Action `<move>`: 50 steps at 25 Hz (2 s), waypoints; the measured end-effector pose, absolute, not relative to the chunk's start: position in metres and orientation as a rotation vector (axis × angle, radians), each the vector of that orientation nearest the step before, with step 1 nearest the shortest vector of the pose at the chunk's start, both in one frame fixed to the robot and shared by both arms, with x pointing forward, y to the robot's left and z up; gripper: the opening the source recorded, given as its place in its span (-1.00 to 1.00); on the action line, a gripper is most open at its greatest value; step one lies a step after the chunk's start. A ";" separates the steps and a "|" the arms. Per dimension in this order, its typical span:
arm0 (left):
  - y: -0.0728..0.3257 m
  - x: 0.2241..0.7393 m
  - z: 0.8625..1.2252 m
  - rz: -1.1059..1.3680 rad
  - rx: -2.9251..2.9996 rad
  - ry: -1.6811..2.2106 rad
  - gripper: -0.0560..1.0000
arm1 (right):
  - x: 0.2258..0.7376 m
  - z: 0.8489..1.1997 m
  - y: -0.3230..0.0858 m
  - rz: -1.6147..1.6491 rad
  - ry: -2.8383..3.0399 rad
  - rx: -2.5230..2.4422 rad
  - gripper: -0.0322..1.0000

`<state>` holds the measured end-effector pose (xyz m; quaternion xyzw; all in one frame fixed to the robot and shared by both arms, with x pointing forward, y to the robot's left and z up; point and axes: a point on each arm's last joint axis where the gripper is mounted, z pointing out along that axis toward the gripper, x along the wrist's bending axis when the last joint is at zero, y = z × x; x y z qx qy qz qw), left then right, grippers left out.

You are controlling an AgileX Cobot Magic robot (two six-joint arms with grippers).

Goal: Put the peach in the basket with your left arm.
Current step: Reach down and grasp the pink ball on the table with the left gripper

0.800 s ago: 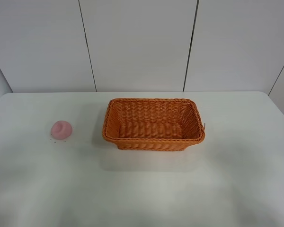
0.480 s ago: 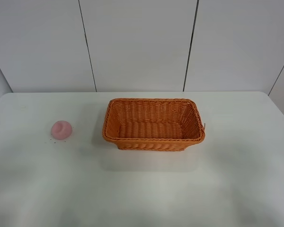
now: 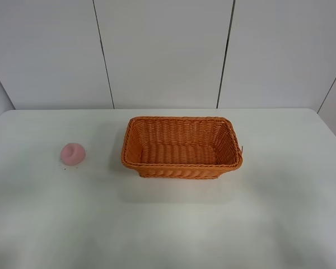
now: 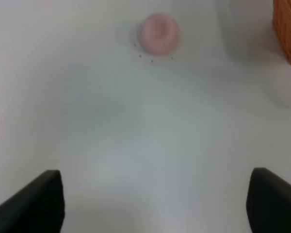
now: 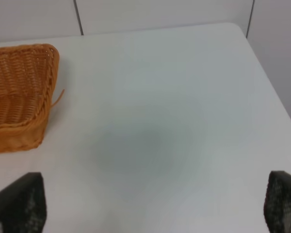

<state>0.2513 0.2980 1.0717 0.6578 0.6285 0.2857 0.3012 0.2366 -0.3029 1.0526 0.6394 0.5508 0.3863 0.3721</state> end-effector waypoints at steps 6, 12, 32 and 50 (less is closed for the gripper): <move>0.296 0.326 1.097 0.546 1.878 1.811 0.73 | 0.237 1.053 -0.303 0.990 1.412 1.639 0.41; 0.296 0.425 1.096 0.385 1.979 1.928 0.72 | 0.237 1.053 -0.303 0.990 1.412 1.639 0.41; 0.295 0.667 0.952 0.094 2.139 2.074 0.72 | 0.237 1.053 -0.303 0.990 1.412 1.639 0.41; 0.290 0.676 0.911 -0.008 2.146 2.061 0.72 | 0.237 1.053 -0.303 0.990 1.412 1.639 0.41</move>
